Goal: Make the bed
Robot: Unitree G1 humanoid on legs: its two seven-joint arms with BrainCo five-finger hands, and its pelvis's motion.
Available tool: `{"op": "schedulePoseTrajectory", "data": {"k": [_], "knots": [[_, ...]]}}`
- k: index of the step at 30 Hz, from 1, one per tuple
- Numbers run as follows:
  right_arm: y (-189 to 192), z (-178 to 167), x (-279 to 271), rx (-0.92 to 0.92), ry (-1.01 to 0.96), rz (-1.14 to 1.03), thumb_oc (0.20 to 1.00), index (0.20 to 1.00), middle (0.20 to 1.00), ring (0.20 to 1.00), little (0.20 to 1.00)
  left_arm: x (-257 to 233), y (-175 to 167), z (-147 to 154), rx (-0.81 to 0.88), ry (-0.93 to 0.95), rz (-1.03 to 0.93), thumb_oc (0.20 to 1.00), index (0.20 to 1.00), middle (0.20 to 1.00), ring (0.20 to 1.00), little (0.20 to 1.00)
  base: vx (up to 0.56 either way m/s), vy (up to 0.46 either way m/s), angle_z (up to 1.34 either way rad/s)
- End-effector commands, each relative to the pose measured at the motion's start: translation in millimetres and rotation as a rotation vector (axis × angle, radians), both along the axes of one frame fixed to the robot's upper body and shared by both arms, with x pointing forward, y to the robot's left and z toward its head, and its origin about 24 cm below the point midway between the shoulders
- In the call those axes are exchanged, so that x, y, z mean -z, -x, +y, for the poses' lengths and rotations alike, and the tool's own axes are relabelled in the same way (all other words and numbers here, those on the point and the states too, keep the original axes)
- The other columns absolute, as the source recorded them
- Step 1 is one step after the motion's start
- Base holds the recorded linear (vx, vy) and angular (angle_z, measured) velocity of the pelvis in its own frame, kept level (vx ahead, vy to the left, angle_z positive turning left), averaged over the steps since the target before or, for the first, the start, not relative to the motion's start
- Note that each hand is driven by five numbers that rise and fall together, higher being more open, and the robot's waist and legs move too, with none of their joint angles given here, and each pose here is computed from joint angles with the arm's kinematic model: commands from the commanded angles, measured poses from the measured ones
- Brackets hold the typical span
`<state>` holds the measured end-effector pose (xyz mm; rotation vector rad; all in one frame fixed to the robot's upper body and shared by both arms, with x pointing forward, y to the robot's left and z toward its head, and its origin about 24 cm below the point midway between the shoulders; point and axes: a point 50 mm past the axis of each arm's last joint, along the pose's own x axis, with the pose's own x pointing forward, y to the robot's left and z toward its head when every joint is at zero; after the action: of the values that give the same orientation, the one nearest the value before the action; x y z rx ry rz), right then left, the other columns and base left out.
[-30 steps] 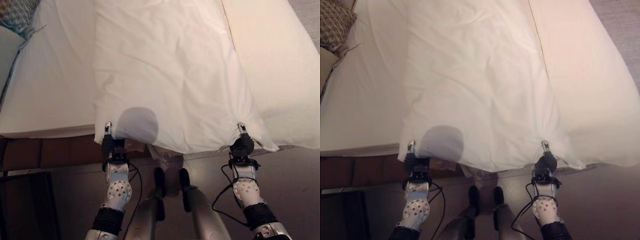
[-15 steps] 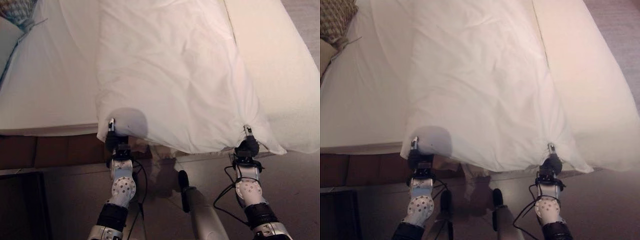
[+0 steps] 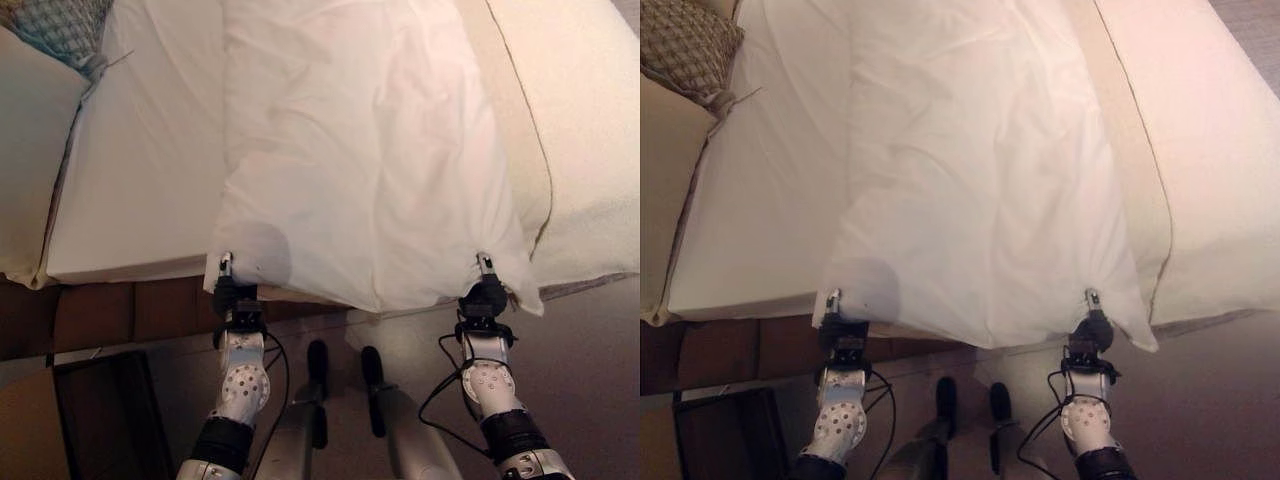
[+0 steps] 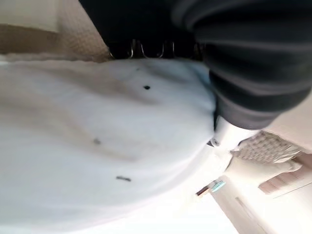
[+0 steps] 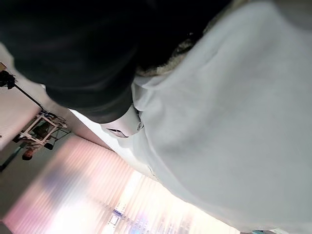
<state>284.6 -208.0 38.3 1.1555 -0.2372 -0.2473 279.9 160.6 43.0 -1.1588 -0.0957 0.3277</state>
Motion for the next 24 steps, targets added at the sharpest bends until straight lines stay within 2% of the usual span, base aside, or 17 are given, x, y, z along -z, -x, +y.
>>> {"op": "schedulePoseTrajectory", "data": {"k": [1,9,15,20,24], "knots": [[10,-16,-16,0.029,0.107,-0.104,0.200,0.200,0.200,0.200,0.200,-26,3,8,-0.045,-0.050,-0.142,0.200,0.200,0.200,0.200,0.200,-0.02,-0.027,0.03],[12,-41,-20,0.104,0.145,-0.087,0.200,0.200,0.200,0.200,0.200,-23,1,-5,-0.011,0.011,-0.138,0.200,0.200,0.200,0.200,0.200,-0.04,-0.071,0.18],[11,-43,-24,0.149,0.106,-0.103,0.200,0.200,0.200,0.200,0.200,-39,-1,9,-0.068,-0.010,-0.191,0.200,0.200,0.200,0.200,0.200,-0.02,0.042,-0.06],[5,-43,-31,0.159,0.130,-0.110,0.200,0.200,0.200,0.200,0.200,-45,-7,9,-0.081,-0.040,-0.189,0.200,0.200,0.200,0.200,0.200,0.01,0.280,0.16],[-2,-45,-47,0.163,0.160,-0.152,0.200,0.200,0.200,0.200,0.200,-47,-10,10,-0.070,-0.064,-0.190,0.200,0.200,0.200,0.200,0.200,0.05,0.516,0.07]]}}
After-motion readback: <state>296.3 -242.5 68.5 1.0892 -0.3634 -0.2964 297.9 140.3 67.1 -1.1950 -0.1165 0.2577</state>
